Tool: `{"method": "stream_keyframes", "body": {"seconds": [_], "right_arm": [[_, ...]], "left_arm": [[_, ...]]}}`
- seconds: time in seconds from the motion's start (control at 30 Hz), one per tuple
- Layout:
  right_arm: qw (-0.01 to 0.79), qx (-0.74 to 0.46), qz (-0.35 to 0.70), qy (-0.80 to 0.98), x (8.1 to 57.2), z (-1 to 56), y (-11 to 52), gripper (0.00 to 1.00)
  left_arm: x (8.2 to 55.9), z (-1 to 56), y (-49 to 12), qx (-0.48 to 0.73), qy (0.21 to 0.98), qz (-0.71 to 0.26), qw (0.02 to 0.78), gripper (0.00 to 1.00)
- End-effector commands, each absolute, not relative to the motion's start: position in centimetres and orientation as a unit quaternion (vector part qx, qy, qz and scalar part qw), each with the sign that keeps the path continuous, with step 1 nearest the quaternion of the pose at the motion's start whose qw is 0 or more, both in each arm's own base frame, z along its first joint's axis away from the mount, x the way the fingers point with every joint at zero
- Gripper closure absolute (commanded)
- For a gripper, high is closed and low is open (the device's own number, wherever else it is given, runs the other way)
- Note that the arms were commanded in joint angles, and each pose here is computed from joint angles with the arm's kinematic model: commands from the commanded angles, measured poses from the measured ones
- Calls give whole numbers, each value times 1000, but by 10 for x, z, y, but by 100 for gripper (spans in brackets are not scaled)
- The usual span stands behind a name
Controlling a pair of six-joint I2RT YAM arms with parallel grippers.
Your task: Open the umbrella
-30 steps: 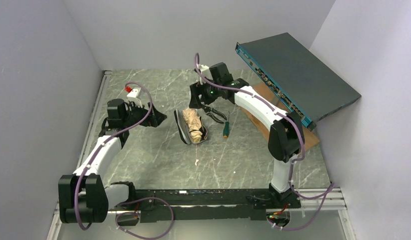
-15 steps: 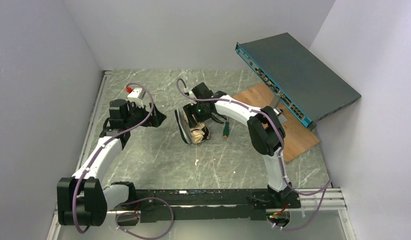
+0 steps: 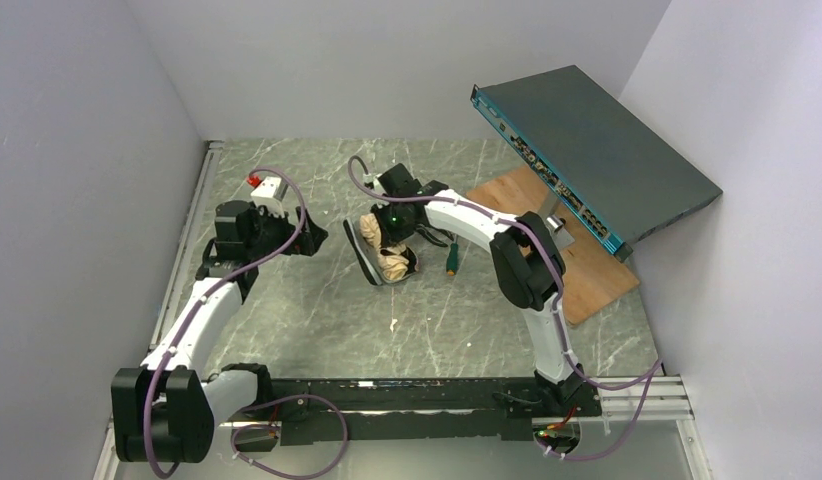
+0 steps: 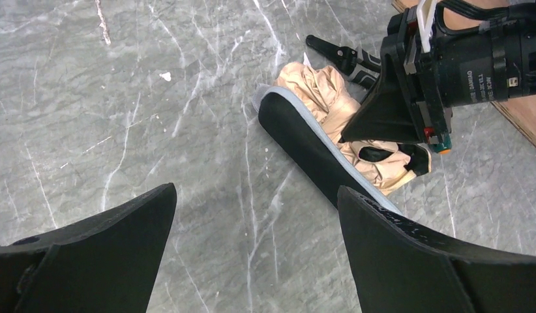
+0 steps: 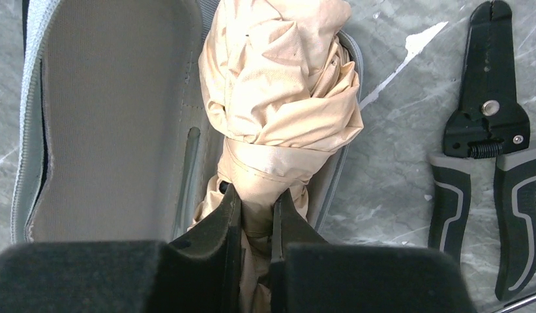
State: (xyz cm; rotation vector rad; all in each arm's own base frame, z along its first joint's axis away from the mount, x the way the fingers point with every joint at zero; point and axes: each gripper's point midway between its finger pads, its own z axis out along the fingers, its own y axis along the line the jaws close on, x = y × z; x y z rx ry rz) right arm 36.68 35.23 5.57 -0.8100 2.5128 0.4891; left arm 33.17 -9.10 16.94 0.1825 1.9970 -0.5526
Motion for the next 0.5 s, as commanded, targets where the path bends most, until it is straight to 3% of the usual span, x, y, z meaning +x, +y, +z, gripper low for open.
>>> {"method": "stream_keyframes", "body": {"seconds": [0.0,0.27,0.47], "right_arm": [[284,-281,206,893,395,77,368,100],[318,-279,393,816,375,184,408,100],[362,-242,366,822,391,213,380,100]], "left_arm": [[329,180,-90,91,815,-228,525,0],[327,200,-95,115,794,-243,545,0],[326,227,-118,179,758,-293,555,0]]}}
